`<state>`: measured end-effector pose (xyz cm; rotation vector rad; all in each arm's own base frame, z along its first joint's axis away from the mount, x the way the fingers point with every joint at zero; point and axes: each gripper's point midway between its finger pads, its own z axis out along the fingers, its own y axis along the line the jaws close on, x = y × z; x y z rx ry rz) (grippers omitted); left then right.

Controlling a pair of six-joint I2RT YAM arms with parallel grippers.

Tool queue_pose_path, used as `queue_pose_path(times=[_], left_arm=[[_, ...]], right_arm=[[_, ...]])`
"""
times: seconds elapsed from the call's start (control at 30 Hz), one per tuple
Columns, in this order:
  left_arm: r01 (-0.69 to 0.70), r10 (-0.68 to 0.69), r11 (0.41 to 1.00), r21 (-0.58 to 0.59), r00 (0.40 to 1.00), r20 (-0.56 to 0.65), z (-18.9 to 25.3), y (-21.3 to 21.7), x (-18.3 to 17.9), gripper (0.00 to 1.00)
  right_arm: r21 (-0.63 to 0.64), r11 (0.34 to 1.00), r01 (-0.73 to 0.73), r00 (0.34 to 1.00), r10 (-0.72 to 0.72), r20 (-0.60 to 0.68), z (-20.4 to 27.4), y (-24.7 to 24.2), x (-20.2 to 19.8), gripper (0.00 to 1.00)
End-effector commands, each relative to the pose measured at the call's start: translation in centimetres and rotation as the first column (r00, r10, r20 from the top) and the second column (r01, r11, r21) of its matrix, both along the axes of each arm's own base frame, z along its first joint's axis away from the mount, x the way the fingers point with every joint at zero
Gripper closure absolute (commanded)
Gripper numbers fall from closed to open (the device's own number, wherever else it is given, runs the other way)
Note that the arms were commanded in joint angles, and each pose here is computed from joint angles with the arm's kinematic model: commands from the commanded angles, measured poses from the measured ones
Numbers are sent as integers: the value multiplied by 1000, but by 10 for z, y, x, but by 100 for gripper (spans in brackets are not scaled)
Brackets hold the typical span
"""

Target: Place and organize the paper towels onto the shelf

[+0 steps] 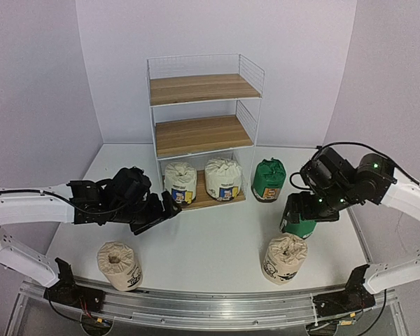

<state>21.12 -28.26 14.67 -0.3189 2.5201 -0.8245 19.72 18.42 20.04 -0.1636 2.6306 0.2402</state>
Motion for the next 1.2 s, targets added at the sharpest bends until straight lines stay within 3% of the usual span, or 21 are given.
queue_pose_path(times=[0.0, 0.2, 0.47, 0.87, 1.03, 1.17], left_arm=[[86, -82, 995, -49, 994, 68, 24, -27, 9, 0], [104, -102, 994, -40, 994, 50, 17, -33, 8, 0], [136, -135, 990, -36, 990, 40, 9, -41, 8, 0], [184, -182, 982, -51, 983, 35, 2, -54, 7, 0], [188, -186, 981, -55, 982, 33, 1, -55, 6, 0], [205, -202, 977, -52, 978, 50, 2, -56, 6, 0]], right_arm=[[-40, 991, 131, 946, -137, -294, -45, -37, -40, 13], [35, 979, 199, 916, -173, -361, -55, -39, -60, 17], [173, 951, 256, 925, -189, -329, -57, -48, -75, 18], [139, 950, 281, 901, -211, -380, -95, -23, -55, 22], [113, 948, 296, 888, -230, -399, -105, -24, -56, 36], [83, 948, 306, 875, -246, -416, -114, -27, -59, 39]])
